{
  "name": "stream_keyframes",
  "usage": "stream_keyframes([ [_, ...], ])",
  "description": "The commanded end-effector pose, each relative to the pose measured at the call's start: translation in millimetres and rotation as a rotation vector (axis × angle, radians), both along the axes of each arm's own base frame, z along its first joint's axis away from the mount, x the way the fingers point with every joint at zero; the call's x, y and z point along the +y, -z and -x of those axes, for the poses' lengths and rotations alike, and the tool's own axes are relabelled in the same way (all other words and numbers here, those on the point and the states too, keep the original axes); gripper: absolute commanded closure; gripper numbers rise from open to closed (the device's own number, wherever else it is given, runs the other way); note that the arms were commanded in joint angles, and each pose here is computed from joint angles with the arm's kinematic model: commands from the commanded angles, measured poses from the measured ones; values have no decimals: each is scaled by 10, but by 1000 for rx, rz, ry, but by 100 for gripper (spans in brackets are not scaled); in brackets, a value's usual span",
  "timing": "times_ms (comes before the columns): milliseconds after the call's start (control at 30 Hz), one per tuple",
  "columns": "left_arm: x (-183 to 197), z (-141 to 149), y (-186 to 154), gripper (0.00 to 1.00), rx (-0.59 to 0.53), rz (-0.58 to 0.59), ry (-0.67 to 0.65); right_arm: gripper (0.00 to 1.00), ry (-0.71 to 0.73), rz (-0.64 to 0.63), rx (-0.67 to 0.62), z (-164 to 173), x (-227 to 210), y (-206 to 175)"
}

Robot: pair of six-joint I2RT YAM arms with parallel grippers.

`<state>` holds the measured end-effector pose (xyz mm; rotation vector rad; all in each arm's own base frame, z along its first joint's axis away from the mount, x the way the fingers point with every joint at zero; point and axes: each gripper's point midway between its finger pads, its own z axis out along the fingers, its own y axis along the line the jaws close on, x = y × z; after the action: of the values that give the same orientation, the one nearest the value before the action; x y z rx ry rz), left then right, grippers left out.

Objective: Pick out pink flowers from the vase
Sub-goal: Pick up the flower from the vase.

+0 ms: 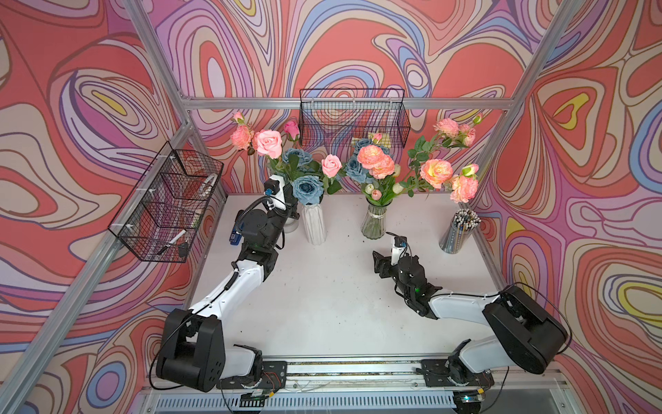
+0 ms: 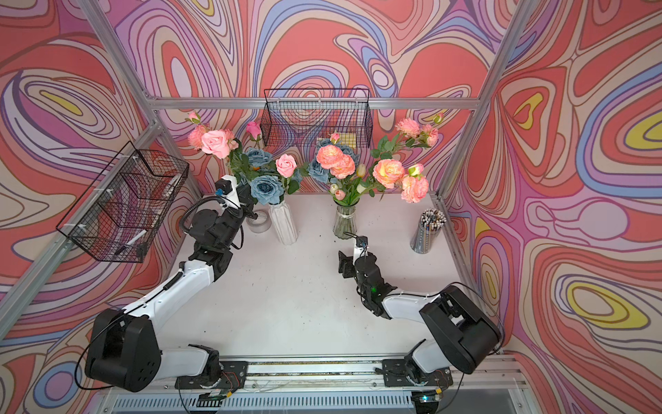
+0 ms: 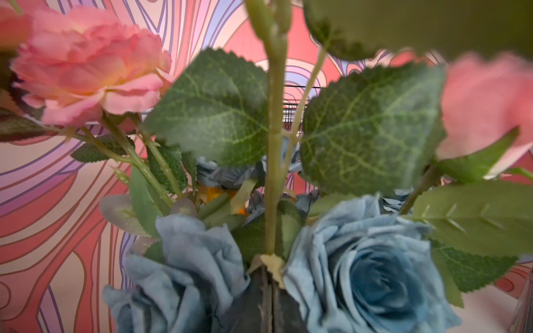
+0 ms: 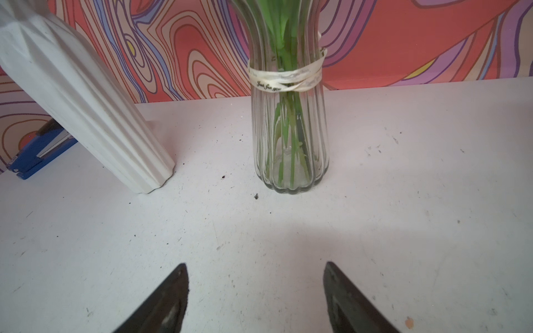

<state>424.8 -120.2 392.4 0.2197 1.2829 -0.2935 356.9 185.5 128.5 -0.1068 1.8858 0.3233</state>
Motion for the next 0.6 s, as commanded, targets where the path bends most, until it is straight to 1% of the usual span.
stream_keyframes([
  [0, 2, 154, -386, 95, -57, 11, 11, 25, 0, -15, -13, 5, 1, -84],
  [267, 30, 304, -682, 95, -75, 6, 14, 25, -6, -22, -26, 14, 6, -149],
  [400, 43, 384, -925, 95, -82, -20, 9, 24, -10, -26, -35, 26, 4, -204],
  [567, 56, 475, -1220, 97, -53, -55, 9, 23, -28, -43, -45, 39, 34, -313],
])
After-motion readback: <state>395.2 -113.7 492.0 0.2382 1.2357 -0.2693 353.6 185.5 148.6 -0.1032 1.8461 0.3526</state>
